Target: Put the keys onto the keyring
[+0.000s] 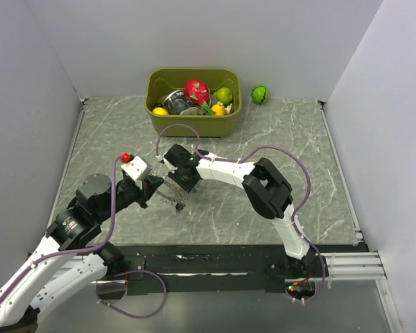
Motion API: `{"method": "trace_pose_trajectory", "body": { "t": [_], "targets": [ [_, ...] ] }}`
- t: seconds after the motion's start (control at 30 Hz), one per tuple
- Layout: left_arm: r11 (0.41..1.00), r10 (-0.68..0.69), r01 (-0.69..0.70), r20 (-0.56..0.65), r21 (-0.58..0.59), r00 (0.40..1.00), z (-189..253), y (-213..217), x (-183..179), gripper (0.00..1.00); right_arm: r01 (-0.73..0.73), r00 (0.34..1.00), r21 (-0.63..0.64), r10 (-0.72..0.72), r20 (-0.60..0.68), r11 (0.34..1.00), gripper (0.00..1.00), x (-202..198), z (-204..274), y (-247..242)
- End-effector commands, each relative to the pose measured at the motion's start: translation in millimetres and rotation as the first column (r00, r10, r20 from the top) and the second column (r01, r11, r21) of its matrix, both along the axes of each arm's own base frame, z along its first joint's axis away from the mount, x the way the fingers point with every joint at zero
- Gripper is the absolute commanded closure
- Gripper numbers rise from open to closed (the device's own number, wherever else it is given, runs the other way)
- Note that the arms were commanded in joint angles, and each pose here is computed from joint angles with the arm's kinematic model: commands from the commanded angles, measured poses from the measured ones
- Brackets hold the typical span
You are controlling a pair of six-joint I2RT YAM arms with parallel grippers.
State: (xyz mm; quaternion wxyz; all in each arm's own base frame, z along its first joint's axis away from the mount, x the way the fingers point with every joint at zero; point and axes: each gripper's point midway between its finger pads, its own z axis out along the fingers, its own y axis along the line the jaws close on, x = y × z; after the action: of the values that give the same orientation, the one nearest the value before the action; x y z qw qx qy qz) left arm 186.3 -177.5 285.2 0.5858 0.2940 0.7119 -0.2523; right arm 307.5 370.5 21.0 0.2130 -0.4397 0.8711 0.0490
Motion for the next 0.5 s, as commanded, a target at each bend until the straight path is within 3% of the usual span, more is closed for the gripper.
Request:
{"method": "trace_pose_trajectory", "body": {
  "t": [0.0,0.47],
  "targets": [
    [0.999,0.003,0.000,0.056,-0.043,0.998,18,0,2,0.99,0.011,0.998,0.012,-0.012,0.063,1.000,0.58,6,12,5],
    [0.999,0.004,-0.002,0.057,-0.041,0.998,18,0,2,0.99,0.029,0.988,0.030,-0.033,0.148,0.999,0.56,18,21,14]
  ]
}}
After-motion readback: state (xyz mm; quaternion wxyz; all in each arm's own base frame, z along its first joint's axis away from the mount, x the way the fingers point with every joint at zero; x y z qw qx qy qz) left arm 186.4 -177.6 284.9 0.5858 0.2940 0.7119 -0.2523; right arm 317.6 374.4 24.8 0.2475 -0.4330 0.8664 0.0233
